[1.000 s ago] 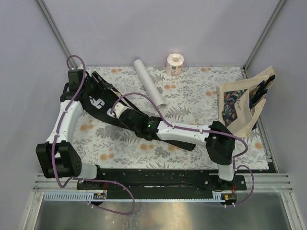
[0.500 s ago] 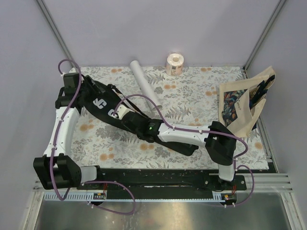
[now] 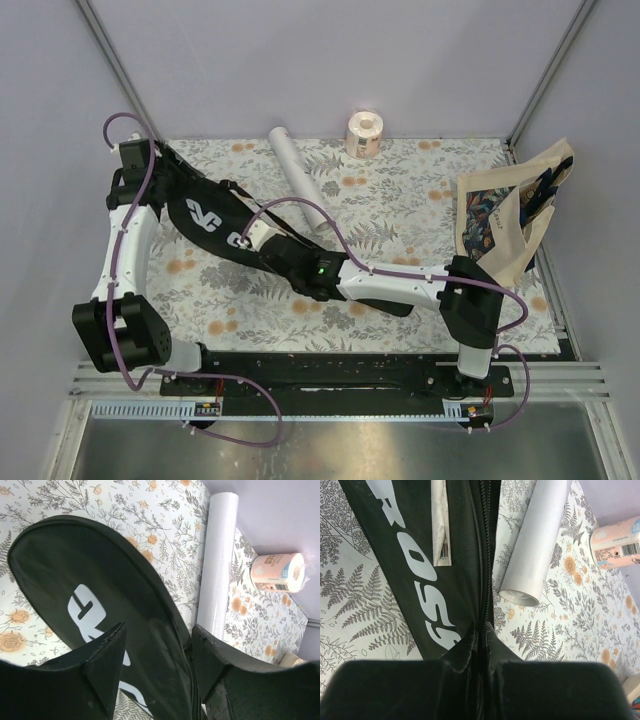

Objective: Pack up the badminton gear
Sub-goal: Adjust the racket bag at the center of the board.

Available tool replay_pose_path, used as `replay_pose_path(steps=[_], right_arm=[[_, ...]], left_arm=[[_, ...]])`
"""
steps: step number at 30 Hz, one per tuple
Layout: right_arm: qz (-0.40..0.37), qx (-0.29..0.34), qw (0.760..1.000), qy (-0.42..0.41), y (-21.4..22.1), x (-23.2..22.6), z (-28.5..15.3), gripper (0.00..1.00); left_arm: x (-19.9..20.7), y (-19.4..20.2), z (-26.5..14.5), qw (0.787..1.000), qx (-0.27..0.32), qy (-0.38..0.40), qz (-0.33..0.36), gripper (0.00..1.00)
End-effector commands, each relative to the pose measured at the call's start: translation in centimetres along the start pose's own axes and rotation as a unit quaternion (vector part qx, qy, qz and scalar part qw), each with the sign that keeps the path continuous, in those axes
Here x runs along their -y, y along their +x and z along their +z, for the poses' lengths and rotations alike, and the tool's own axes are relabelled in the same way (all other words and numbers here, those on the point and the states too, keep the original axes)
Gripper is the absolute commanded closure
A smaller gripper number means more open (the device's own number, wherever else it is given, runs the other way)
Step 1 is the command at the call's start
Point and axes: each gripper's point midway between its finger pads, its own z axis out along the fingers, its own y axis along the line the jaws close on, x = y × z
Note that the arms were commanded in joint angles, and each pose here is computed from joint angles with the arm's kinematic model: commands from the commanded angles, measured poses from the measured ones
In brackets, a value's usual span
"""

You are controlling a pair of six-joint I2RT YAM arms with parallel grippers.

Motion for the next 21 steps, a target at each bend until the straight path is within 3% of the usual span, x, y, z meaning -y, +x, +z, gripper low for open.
replay_pose_path(steps=[1, 10, 17, 21], right_arm=[[0.057, 0.080, 0.994, 0.043, -5.2, 2.8, -2.6, 1.00], [0.046, 0.093, 0.994, 0.033, -5.7, 1.6, -3.2, 1.00], [0.062, 0.093, 0.994, 0.008, -5.6, 0.7, -3.7, 0.96], [0.067, 0.102, 0.993, 0.007, -5.9, 1.2, -4.2, 0.90]], left_arm=[[1.8, -1.6, 0.1, 0.999, 0.013, 0.021, -0.021, 0.42], [0.6, 0.3, 1.9, 0.999, -0.032, 0.005, -0.030, 0.44], [0.6, 0.6, 1.1, 0.999, -0.038, 0.019, -0.019, 0.96], [1.0, 0.0, 0.4, 0.999, -0.032, 0.035, -0.018, 1.00]])
